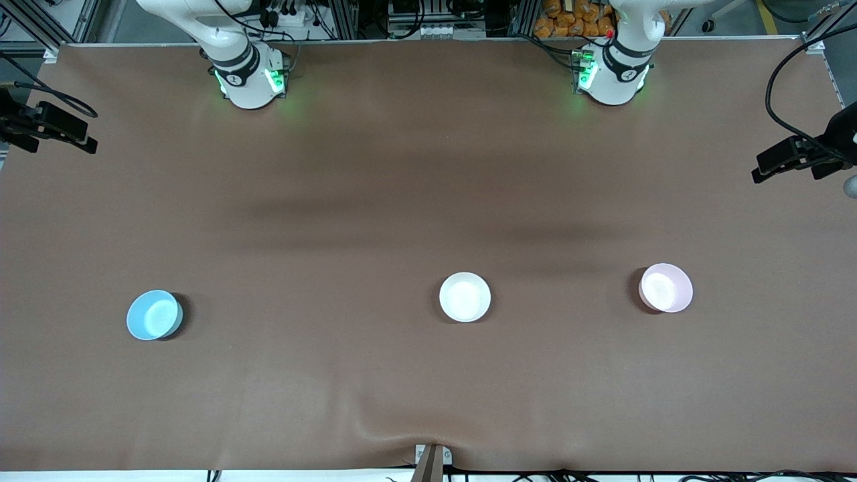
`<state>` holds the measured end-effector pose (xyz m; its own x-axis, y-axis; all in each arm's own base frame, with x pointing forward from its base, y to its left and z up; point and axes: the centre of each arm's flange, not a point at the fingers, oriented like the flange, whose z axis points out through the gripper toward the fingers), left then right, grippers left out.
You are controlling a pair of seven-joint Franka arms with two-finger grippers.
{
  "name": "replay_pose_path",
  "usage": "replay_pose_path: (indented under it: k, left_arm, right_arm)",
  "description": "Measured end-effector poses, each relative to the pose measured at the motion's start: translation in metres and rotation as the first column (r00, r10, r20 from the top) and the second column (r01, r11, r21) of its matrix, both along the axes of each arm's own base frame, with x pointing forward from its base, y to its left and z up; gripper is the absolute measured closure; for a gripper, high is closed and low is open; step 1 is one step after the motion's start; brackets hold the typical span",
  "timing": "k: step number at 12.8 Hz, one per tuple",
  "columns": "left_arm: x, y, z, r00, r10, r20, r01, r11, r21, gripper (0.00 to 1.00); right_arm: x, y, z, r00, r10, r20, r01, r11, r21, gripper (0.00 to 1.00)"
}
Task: Stack pink and blue bowls on white bowl
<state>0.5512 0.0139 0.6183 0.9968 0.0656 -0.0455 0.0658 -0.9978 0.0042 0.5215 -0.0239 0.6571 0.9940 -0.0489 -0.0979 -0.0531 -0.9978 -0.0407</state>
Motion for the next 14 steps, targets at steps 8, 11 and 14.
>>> replay_pose_path:
  k: [8,11,14]
  left_arm:
    - [0.001,0.001,-0.014,1.000,0.001,-0.028,-0.001,1.000,-0.001,0.00]
    - [0.008,0.006,-0.031,1.000,0.010,-0.026,-0.010,1.000,-0.001,0.00]
    - [0.018,0.033,-0.084,0.998,0.057,-0.009,-0.057,0.998,-0.001,0.00]
  right_arm:
    - [0.000,0.000,0.000,1.000,-0.001,0.001,0.001,1.000,0.000,0.00]
    - [0.000,0.000,0.000,1.000,-0.001,0.001,0.001,1.000,0.000,0.00]
    - [0.000,-0.001,0.000,1.000,-0.001,0.002,0.001,1.000,0.000,0.00]
